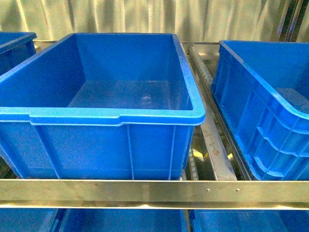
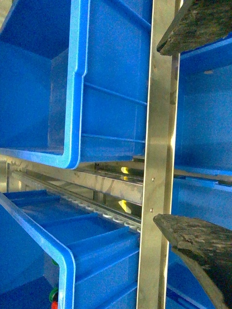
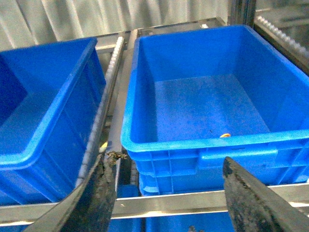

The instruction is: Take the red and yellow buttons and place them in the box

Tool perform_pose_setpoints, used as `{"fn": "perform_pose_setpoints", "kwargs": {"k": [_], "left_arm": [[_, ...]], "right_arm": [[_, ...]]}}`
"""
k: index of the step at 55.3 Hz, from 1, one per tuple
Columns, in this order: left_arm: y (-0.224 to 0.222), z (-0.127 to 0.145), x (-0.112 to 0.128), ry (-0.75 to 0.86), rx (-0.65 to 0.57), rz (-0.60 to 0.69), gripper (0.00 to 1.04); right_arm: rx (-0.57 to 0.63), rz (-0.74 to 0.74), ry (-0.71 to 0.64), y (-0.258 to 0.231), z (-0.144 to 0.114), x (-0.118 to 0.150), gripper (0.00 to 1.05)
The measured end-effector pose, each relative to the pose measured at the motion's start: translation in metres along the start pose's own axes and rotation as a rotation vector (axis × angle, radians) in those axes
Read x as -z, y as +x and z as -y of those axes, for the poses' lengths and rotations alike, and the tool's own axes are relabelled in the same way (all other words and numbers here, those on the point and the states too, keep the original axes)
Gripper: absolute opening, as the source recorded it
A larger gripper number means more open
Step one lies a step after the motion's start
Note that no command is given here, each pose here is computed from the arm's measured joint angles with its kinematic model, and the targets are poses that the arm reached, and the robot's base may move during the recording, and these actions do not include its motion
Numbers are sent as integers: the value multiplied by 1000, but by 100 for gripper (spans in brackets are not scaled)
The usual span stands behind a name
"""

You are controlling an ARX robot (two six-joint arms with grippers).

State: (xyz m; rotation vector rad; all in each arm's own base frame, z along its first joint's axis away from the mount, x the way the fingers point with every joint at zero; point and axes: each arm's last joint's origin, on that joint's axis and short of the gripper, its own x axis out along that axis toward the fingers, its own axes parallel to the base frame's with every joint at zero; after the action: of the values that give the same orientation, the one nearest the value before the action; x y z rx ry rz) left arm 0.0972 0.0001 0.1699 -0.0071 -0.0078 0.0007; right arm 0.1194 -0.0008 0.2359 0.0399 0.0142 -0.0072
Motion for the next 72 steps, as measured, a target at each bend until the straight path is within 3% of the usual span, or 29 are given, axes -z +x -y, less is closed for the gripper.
{"fn": "perform_pose_setpoints", "kwargs": {"k": [11, 38, 62, 72], "left_arm": [[0, 0, 0, 0, 0, 0, 97], [0, 0, 0, 0, 0, 0, 97], [0, 0, 0, 0, 0, 0, 97], [0, 0, 0, 0, 0, 0, 97]], "right_arm": [[-3, 6, -31, -5, 1, 20, 3], [-5, -10, -34, -18, 2, 53, 4], [-6, 9, -34, -21, 2, 60, 4], [-6, 6, -35, -20, 2, 63, 30]]}}
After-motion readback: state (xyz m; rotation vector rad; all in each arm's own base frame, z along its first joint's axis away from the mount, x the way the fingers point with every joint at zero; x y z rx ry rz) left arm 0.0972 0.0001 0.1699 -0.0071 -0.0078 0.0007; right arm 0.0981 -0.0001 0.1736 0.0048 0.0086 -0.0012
